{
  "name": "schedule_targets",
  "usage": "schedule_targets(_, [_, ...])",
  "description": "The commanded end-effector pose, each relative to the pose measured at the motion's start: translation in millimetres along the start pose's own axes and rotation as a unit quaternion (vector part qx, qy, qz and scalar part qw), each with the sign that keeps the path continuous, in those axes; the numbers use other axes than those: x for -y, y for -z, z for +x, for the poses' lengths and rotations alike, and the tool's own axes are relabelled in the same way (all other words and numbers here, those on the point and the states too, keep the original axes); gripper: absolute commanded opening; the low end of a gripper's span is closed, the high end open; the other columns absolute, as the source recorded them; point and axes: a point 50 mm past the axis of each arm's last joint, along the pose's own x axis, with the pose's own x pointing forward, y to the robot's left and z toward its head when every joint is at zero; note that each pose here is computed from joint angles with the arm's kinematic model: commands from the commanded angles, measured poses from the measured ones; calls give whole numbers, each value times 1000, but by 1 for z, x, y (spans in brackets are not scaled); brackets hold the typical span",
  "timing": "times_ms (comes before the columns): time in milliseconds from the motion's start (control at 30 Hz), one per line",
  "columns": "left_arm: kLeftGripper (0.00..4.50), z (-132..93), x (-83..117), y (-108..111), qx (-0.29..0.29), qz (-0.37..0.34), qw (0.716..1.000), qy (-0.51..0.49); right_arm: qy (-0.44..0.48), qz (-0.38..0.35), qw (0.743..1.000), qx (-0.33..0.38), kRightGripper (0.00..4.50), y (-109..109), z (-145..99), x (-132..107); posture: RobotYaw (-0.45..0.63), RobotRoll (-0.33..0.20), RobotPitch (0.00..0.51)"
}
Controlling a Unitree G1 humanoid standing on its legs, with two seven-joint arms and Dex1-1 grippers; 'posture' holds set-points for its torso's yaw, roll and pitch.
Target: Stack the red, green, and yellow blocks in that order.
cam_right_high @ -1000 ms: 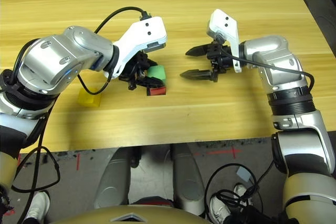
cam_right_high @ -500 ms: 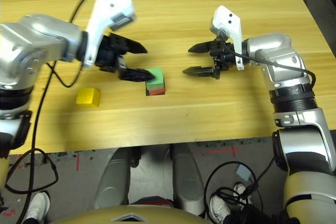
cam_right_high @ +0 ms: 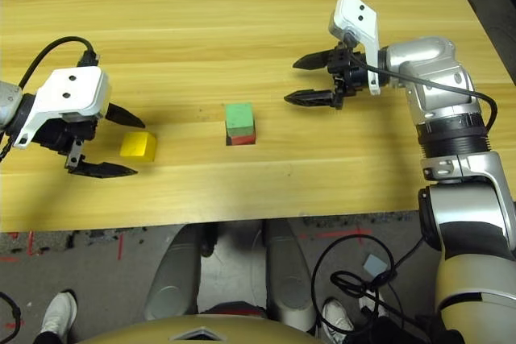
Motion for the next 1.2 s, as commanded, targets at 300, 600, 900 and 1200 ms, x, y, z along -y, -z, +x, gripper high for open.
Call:
schedule_targets(300, [4462,18,3,16,-16,-40,999,-30,-4,4,1000,-4,4500,1,-3,-3,156,-11,311])
schedule_targets(600, [2053,15,9,33,-61,-53,996,-27,-2,5,1000,-1,4500,0,-3,-3,159,-14,308])
schedule_targets(900, [2058,-13,-30,-28,-2,-51,995,-83,-6,1,1000,-1,4500,-1,1,-1,177,-2,300])
schedule_targets(1200, [2058,0,-40,-88,32,-63,997,-41,-14,6,1000,-3,4500,2,3,-6,165,-4,298])
